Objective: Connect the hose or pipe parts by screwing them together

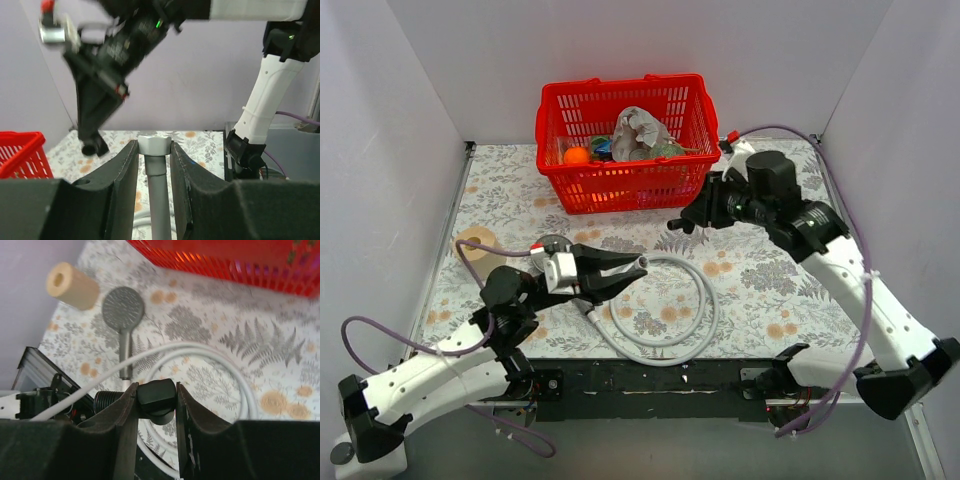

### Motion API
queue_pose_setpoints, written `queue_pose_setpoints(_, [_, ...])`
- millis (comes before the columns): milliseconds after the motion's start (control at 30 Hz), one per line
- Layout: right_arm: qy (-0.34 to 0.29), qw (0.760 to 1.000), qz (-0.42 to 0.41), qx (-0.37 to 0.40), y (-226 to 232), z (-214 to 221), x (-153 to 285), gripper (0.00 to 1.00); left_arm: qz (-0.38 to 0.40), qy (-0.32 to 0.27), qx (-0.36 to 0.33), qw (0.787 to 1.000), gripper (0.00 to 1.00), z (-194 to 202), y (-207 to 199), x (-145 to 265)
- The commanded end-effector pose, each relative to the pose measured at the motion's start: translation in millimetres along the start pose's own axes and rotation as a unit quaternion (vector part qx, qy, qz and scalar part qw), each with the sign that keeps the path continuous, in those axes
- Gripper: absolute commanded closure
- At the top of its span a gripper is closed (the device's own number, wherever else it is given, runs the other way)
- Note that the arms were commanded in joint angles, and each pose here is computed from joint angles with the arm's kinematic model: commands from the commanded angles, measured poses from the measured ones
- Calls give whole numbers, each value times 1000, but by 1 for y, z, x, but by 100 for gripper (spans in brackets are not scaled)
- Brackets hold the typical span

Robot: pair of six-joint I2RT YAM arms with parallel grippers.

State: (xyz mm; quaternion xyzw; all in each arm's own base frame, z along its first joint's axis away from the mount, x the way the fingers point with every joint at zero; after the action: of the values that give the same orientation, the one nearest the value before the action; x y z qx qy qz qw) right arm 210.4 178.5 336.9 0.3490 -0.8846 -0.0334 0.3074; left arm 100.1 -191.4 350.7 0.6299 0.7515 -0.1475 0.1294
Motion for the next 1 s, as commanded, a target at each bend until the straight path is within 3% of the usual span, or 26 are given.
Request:
queue_pose_setpoints(0, [-194, 973, -50, 116, 39, -57, 72, 99, 9, -45, 31, 998, 100, -1, 4, -15])
queue_pose_setpoints(133, [-294, 931, -115, 184, 57, -61, 109, 99, 16, -47, 53, 997, 100, 9, 8, -25])
queue_pose_setpoints(167, [-342, 909, -131, 201, 63, -66, 128, 99, 18, -50, 56, 997, 100, 9, 8, -27])
queue_pose_setpoints(267, [-383, 869, -194, 245, 76, -62, 147, 99, 20, -59, 66, 996, 100, 13, 12, -35])
queue_pose_setpoints(600, [-417, 789, -338, 300, 101, -57, 173, 99, 77, -124, 79, 986, 100, -9, 11, -64])
queue_pose_setpoints(967, [-428, 768, -381, 285, 107, -55, 176, 99, 122, -162, 50, 978, 100, -50, -4, -65])
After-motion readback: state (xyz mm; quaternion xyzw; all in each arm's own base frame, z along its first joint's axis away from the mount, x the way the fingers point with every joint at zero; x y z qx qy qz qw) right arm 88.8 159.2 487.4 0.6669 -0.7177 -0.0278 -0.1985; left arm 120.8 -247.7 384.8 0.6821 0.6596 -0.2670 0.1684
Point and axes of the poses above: each gripper's point midway between its finger pads, its own x axis back along the fingers, its own y axis along the line the jaws close on, z = x × y, the point moved 9 cm from there along x, back along the fingers, and after that the axes turned 15 degrees about x, right-handed, at the moved point
